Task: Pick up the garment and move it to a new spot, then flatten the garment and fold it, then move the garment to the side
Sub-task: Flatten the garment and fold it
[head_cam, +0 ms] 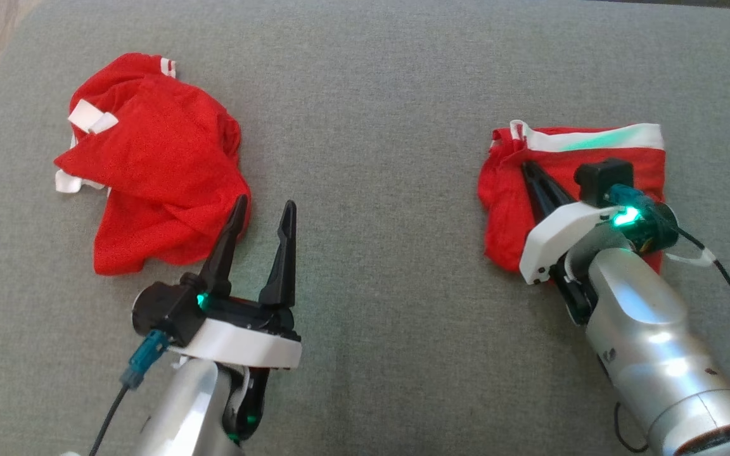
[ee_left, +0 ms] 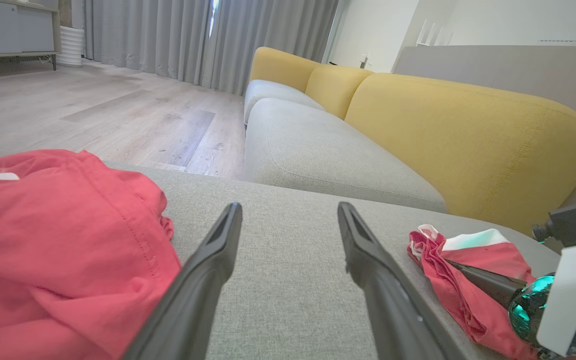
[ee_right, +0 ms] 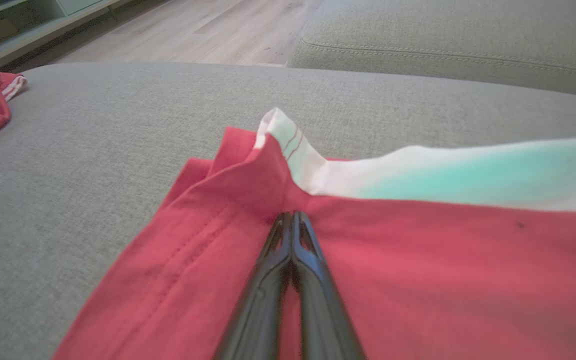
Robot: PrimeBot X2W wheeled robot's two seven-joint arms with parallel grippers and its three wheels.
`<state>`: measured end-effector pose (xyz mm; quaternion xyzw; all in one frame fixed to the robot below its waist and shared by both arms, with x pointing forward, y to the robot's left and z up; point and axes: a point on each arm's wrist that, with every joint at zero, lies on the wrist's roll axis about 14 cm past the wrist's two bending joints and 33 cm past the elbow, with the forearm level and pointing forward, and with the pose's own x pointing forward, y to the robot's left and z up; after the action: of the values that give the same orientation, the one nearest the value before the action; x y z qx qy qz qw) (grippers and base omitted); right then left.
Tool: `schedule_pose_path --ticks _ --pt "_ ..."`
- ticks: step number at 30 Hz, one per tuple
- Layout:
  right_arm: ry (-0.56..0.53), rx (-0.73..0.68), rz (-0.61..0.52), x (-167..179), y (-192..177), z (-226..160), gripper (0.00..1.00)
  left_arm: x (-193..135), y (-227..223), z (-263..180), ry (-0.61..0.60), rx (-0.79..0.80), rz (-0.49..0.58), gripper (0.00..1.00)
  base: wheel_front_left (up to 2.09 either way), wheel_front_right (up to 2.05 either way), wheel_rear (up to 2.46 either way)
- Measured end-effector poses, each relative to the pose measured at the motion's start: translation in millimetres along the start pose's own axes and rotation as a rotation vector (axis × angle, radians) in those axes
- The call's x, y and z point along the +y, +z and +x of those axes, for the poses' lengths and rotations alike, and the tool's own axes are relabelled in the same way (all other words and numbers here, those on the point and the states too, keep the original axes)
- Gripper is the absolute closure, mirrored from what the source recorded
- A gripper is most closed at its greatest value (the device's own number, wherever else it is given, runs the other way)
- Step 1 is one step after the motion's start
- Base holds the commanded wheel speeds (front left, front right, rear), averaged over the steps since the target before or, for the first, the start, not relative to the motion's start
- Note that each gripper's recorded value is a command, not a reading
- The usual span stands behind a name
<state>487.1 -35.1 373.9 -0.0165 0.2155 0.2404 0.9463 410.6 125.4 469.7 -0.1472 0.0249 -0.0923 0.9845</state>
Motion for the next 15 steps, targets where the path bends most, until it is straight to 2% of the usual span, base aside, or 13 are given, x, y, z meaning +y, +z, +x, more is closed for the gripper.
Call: schedule_pose_path --ticks 4,10,15 --pt "0.014 0.017 0.013 4 -2 -1 1.00 -1 1 1 -0.003 -0.002 -0.001 0.00 0.00 0.00 0.00" --pt "-0.017 -0.044 0.053 -2 9 -13 1.00 -8 8 4 -0.023 -0.025 -0.002 0.00 0.00 0.00 0.00" --pt "-0.100 -0.212 0.098 -32 58 -32 1.00 -18 18 5 -0.049 -0.055 -0.001 0.00 0.00 0.00 0.00"
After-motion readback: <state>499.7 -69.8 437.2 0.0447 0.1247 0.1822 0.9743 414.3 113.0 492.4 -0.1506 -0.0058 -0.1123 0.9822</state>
